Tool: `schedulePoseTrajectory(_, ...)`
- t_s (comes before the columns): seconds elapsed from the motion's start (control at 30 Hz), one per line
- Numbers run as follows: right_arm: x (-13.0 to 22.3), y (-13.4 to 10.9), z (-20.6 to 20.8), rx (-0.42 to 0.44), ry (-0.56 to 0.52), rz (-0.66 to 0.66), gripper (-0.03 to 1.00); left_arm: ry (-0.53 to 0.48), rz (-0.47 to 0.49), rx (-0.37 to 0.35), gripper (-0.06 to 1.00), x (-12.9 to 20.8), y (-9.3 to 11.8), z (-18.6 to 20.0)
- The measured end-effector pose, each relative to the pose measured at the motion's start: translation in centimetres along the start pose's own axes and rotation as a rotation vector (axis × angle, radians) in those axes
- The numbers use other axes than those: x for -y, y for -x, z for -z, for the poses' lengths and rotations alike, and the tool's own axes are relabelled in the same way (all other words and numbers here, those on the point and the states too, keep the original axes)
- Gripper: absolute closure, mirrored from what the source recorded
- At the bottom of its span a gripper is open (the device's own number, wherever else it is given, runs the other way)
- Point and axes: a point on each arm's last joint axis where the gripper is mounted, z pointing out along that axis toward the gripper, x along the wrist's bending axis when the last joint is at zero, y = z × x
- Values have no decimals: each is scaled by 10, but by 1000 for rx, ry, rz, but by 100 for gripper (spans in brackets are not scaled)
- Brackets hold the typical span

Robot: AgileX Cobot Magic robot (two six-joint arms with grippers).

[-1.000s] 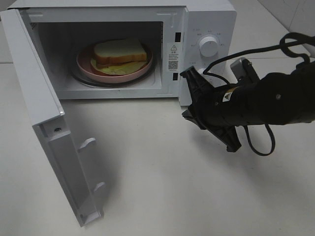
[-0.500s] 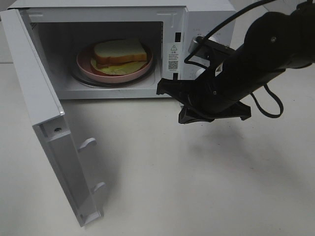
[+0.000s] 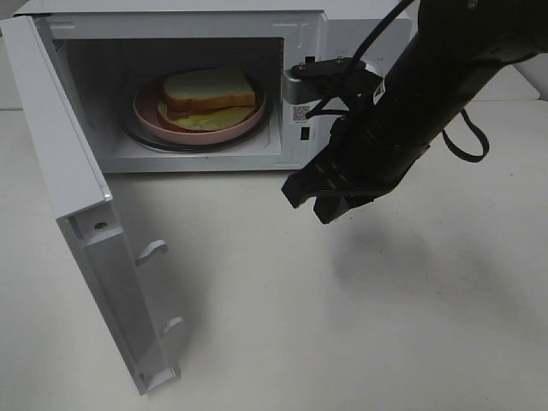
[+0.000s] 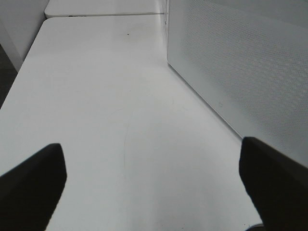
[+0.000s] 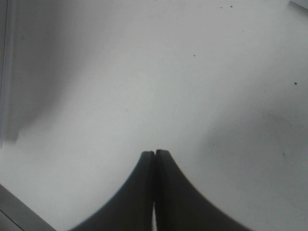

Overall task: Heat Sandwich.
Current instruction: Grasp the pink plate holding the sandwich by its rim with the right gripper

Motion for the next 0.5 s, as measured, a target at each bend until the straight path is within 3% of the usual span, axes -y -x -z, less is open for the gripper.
schedulePoseTrajectory(0.07, 2, -1, 2, -12, -46, 164, 96, 0, 0, 0, 3, 0, 0, 0)
schedulePoseTrajectory(0.1, 2, -1, 2, -12, -46, 164, 96, 0, 0, 0, 3, 0, 0, 0)
schedulePoseTrajectory(0.2, 5, -2, 3, -28, -85, 352, 95, 0, 0, 0, 3, 0, 0, 0)
schedulePoseTrajectory(0.23, 5, -2, 5, -36, -96, 468, 95, 0, 0, 0, 3, 0, 0, 0)
schedulePoseTrajectory(0.33, 6, -2, 5, -45, -102, 578, 95, 0, 0, 0, 3, 0, 0, 0)
schedulePoseTrajectory(0.4, 7, 0, 5, -42, -115, 767, 94, 0, 0, 0, 3, 0, 0, 0)
schedulePoseTrajectory(0.5, 8, 1, 5, -38, -128, 883, 94, 0, 0, 0, 3, 0, 0, 0)
